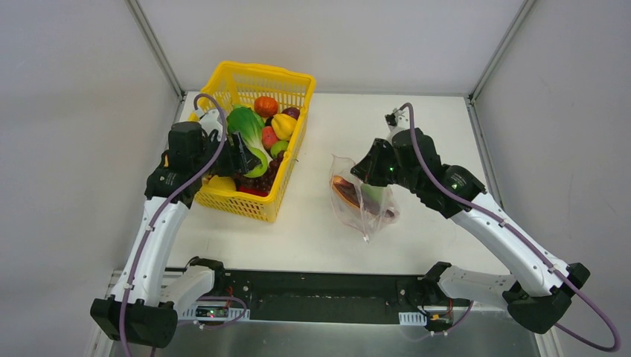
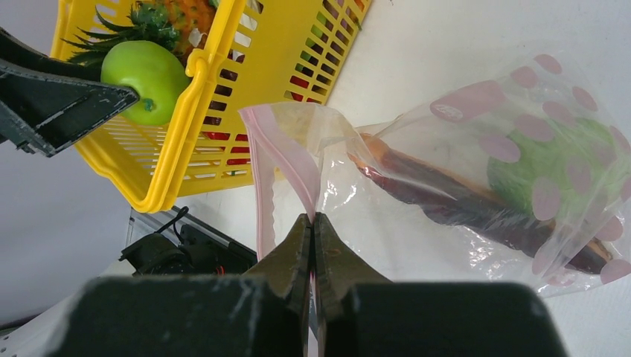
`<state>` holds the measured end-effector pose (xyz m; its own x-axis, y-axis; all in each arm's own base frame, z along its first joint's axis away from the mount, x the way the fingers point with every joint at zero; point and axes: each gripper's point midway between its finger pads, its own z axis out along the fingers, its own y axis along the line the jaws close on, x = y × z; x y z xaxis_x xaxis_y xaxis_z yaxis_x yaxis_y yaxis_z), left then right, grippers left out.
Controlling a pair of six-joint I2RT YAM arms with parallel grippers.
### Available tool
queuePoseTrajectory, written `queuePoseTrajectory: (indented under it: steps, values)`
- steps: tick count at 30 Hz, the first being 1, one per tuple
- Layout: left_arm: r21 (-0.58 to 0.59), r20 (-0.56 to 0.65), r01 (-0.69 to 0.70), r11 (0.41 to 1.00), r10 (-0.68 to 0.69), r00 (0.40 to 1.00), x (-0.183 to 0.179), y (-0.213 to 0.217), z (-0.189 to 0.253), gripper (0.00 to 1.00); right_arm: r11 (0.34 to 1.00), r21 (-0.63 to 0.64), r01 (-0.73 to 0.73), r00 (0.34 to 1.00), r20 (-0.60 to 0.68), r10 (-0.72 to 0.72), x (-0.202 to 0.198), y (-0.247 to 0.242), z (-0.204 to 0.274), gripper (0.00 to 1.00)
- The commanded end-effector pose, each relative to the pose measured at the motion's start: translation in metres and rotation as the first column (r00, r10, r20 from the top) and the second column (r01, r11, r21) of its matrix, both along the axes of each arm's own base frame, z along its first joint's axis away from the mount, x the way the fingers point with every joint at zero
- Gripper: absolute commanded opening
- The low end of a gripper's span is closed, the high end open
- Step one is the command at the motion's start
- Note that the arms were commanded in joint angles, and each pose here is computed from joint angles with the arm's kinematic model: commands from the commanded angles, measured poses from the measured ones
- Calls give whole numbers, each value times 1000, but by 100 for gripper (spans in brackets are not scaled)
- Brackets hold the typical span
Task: Place the food in the zip-top bag and seal the zipper
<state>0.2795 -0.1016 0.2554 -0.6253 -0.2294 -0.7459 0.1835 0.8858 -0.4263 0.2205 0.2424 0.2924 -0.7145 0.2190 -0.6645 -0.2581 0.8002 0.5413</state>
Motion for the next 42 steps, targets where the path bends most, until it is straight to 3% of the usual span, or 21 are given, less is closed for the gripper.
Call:
queuePoseTrajectory:
  steps: [1,5,9,15,21,26,36,42]
  values:
    - [-94,163,97,991,-80,983,-13,-17,51,60,999,52,-2,1000,31,1,1,4,13,2]
    - [-90,184,80,993,-63,981,-20,-13,64,68,999,54,0,1000,29,-1,1,3,12,2]
    - [-57,141,34,998,-25,990,-21,-4,49,68,998,57,-4,1000,26,2,0,4,11,2]
    - [-57,231,-6,998,19,973,-32,4,74,72,998,60,-8,1000,20,7,0,5,9,2]
    - [37,124,-128,991,123,985,-11,26,22,73,998,69,-15,1000,18,14,-1,8,9,2]
    - [-14,90,-118,993,119,989,8,16,-8,70,998,68,-16,1000,14,15,-1,7,8,3]
    - [-91,292,-48,995,72,954,-27,8,85,73,997,73,-19,1000,10,18,-1,9,7,3]
    - [-91,273,-39,995,62,960,-34,7,84,73,997,74,-15,1000,13,14,-1,8,8,3]
